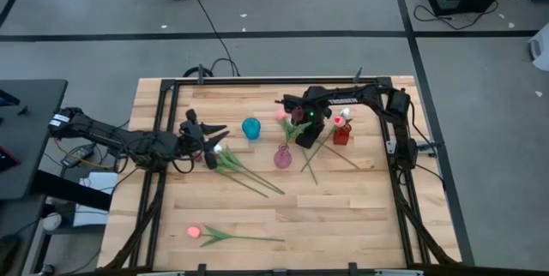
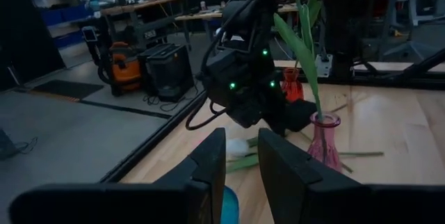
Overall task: Sort flowers into vase by color
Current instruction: Put the middle white tulip into the blue vase
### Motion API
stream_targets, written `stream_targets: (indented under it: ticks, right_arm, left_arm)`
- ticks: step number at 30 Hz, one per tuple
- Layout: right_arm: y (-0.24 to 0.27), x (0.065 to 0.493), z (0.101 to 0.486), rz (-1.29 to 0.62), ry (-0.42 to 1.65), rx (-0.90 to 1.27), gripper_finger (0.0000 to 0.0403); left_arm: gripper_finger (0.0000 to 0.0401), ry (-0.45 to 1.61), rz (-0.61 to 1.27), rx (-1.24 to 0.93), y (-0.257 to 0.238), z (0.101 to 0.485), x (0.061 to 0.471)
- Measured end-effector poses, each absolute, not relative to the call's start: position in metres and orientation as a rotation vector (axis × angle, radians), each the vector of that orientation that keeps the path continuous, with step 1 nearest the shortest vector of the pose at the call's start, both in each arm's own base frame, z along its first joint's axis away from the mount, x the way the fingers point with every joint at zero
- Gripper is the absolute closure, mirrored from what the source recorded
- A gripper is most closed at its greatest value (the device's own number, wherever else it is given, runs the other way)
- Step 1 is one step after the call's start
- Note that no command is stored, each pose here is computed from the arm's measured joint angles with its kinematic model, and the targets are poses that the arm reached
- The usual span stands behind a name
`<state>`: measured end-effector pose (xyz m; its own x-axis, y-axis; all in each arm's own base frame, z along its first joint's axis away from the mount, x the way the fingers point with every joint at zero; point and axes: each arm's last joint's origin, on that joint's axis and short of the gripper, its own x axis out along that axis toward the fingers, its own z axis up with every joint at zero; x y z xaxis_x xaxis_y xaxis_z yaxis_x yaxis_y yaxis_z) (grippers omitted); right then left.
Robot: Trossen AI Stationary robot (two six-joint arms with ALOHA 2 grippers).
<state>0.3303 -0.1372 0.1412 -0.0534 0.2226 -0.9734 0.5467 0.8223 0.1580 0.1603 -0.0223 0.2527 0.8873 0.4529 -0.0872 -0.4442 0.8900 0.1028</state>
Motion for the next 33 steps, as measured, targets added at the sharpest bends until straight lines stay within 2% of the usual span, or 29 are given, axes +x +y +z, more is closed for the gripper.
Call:
stream_targets:
  ticks: [7,16,22,33]
  right_arm:
    - [-0.149,0.326,0.148,-0.257,1.589,0.608,0.0391]
    - [-0.162,0.321,0.198,-0.227,1.317,0.528,0.0393]
    - [-0.163,0.317,0.245,-0.186,1.061,0.479,0.0393]
    - [-0.15,0.336,0.321,-0.135,0.493,0.22,0.0392]
  left_arm:
    - [0.0309,0.028,0.434,0.086,-0.023,0.267,0.144]
    - [0.0309,0.033,0.434,0.084,-0.021,0.267,0.138]
    - [0.0309,0.03,0.434,0.063,-0.021,0.267,0.138]
    - [0.0309,0.04,0.434,0.041,-0.021,0.265,0.138]
